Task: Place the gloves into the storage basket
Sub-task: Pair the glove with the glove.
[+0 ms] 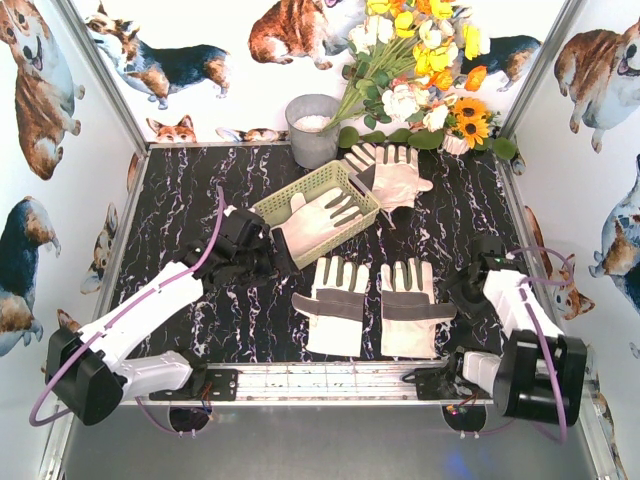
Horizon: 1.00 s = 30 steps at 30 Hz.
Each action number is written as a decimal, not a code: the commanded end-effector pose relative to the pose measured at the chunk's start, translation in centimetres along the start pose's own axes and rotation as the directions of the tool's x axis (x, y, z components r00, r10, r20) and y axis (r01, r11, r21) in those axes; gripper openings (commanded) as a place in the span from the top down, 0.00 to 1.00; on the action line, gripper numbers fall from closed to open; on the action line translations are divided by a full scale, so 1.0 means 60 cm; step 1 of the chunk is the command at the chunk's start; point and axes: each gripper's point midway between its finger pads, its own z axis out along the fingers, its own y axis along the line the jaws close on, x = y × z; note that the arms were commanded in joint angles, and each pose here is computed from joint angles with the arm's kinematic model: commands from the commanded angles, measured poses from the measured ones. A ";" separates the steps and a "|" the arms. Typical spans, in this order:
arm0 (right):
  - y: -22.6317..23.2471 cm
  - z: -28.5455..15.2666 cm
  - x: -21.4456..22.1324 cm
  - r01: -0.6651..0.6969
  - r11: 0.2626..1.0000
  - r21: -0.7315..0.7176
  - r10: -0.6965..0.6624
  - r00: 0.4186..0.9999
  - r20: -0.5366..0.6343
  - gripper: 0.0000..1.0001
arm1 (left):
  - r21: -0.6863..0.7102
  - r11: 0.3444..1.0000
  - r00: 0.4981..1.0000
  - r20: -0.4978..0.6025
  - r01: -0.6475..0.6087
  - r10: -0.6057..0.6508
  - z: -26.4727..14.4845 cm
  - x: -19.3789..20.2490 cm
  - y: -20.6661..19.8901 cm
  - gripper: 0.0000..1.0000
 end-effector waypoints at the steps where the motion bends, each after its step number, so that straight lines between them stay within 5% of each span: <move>1: 0.010 0.026 -0.020 -0.038 0.999 0.001 0.038 0.999 0.033 0.35 | -0.004 1.000 1.000 -0.001 -0.006 0.006 -0.008 0.004 0.007 0.13; 7: 0.005 0.046 -0.013 -0.013 1.000 0.019 0.013 1.000 0.006 0.47 | 0.004 1.000 1.000 0.012 -0.015 0.015 -0.013 -0.002 0.003 0.12; 19: 0.036 -0.051 -0.019 0.097 0.990 -0.102 -0.098 0.995 -0.002 0.98 | 0.062 0.997 0.999 0.016 -0.039 0.038 -0.015 -0.021 -0.036 0.12; 30: 0.126 -0.163 0.017 0.318 0.924 -0.211 -0.312 0.948 0.058 1.00 | 0.214 0.975 0.998 -0.019 -0.059 0.064 0.004 -0.017 -0.112 0.13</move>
